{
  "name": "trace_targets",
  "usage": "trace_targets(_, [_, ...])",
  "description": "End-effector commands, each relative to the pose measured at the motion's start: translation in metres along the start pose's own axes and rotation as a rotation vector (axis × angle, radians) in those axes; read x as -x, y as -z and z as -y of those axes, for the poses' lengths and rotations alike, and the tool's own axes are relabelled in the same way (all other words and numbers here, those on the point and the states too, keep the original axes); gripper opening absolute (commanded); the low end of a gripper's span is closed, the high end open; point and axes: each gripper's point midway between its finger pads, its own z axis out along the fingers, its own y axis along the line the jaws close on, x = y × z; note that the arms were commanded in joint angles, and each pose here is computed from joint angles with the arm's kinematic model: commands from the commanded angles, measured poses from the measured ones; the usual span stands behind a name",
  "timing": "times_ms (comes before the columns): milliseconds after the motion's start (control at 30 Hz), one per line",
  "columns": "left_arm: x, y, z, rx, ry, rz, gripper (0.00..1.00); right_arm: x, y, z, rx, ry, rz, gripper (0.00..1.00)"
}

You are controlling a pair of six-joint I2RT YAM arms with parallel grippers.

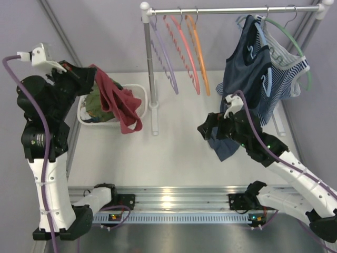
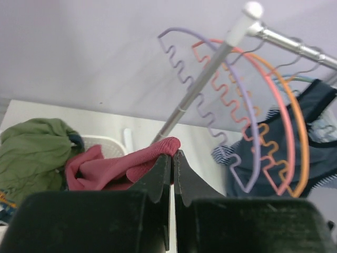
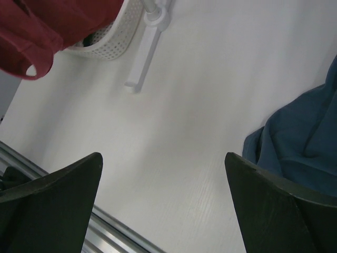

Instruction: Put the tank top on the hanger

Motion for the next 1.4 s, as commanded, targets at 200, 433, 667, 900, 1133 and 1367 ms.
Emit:
trace_targets(200, [0.054, 0.043, 0.071, -0.273, 0.037, 0.116, 0.0, 0.031, 0.022, -0.026, 0.126, -0.01, 0.103, 1.0])
trace_targets(433, [0.026, 0.037, 0.076, -0.351, 0.132, 0.052, 0.0, 0.002, 0.007, -0.096, 0.341, -0.084, 0.074, 1.0])
trace_targets(667, [0.006, 0.032, 0.073, -0.352, 0.148, 0.004, 0.0, -0.038, -0.009, -0.169, 0.378, -0.148, 0.039, 1.0])
trace_targets(900, [-0.002, 0.03, 0.072, -0.351, 0.145, -0.013, 0.0, -0.048, -0.041, -0.224, 0.304, -0.17, 0.072, 1.0])
trace_targets(1133, [-0.011, 0.023, 0.072, -0.346, 0.141, -0.039, 0.0, -0.037, -0.073, -0.239, 0.214, -0.22, 0.161, 1.0])
trace_targets(1367, [-0.013, 0.023, 0.076, -0.351, 0.122, -0.051, 0.0, -0.053, -0.108, -0.226, 0.053, -0.179, 0.131, 0.88])
